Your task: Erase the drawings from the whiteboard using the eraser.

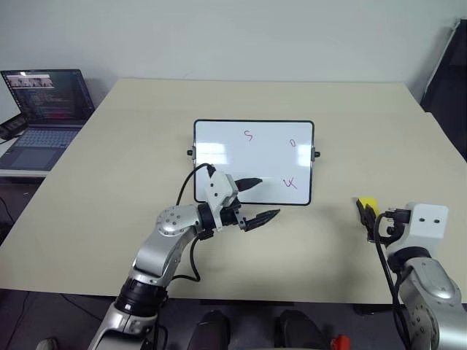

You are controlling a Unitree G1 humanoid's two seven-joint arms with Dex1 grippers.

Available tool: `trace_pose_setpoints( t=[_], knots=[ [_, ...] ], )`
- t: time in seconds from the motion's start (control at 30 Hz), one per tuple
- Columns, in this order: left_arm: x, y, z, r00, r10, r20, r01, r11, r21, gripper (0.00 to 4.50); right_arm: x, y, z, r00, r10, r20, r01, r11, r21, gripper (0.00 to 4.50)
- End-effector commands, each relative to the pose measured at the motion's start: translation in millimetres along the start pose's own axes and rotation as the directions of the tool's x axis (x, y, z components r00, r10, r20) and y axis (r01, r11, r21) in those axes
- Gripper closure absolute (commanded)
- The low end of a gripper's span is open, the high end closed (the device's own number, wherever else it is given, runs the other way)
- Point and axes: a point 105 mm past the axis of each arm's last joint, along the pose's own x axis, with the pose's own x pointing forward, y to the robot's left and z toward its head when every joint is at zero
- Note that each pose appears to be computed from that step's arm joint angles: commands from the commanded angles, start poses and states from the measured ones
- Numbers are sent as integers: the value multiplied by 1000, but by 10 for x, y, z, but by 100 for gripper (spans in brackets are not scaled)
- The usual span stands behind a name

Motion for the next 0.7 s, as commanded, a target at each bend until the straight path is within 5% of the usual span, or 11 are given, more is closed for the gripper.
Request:
trace_pose_setpoints(
  t=[0.03,0.7],
  knots=[
    [150,-53,-70,985,-174,-15,174,983,53,0,89,-33,65,1000,-2,4,2,1000,26,2],
    [903,-96,-8,930,-366,-11,358,901,246,0,476,-35,-167,991,23,-135,5,979,205,2]
  ],
)
